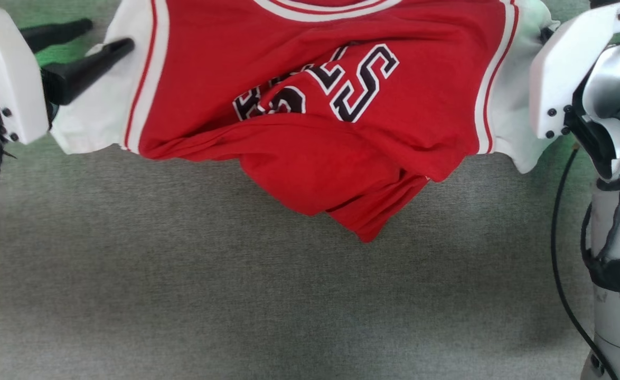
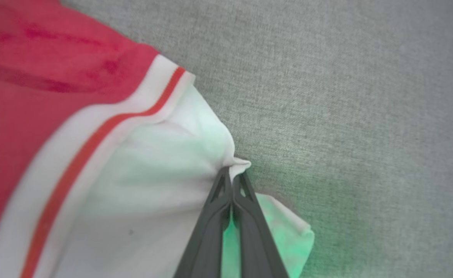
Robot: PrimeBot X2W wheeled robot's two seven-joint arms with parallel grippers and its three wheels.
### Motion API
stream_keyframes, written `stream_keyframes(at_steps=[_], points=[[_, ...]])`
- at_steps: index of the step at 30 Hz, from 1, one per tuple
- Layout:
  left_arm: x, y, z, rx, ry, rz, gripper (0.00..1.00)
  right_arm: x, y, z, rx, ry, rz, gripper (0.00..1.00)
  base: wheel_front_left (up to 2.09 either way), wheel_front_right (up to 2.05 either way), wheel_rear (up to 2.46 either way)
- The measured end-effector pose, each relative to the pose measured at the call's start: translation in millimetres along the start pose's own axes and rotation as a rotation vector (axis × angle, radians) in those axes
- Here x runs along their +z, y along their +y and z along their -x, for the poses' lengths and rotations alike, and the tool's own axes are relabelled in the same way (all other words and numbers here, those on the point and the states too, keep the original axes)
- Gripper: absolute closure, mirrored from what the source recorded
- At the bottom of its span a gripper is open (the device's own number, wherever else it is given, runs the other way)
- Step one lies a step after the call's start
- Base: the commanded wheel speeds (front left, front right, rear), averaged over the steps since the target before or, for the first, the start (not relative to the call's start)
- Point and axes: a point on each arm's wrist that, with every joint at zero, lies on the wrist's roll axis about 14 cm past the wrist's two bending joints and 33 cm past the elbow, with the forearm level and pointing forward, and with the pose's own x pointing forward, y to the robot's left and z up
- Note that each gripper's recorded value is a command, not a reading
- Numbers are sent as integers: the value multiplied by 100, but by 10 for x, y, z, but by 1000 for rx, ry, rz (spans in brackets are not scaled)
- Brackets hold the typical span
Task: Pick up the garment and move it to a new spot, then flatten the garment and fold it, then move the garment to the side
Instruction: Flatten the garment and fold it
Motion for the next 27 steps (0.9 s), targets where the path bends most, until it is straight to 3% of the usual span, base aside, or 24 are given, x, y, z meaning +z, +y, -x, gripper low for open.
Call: stream_keyframes(at_steps=[2, 3, 4, 6, 8, 13, 19, 26, 27], points=[[-36, -6, -88, -14, 36, 14, 0, -15, 2, -18, -1, 2, 1, 100, 0, 0, 0], [-36, -6, -88, -14, 36, 14, 13, -15, 2, -18, -1, 2, 1, 100, 0, 0, 0], [-50, -16, -104, -21, 46, 23, 46, -18, 5, -24, -2, 3, 2, 100, 0, 0, 0], [-50, -74, -120, -49, 56, 62, 68, -12, 8, -28, -3, 1, 5, 100, 0, 0, 0], [-43, -150, -123, -78, 57, 87, 100, 5, 7, -25, -4, -8, 4, 100, 0, 0, 0], [11, -215, -87, -86, 26, 84, 100, 100, -7, 18, -8, -49, 2, 100, 0, 0, 0], [318, -184, 54, -50, -133, 52, 100, 388, -66, 128, -22, -176, -10, 100, 0, 0, 0], [1101, 27, 362, 40, -470, 11, 100, 1376, -359, 485, -97, -516, -62, 100, 0, 0, 0], [1269, 77, 450, 60, -539, 6, 91, 1551, -406, 572, -106, -576, -77, 100, 0, 0, 0]])
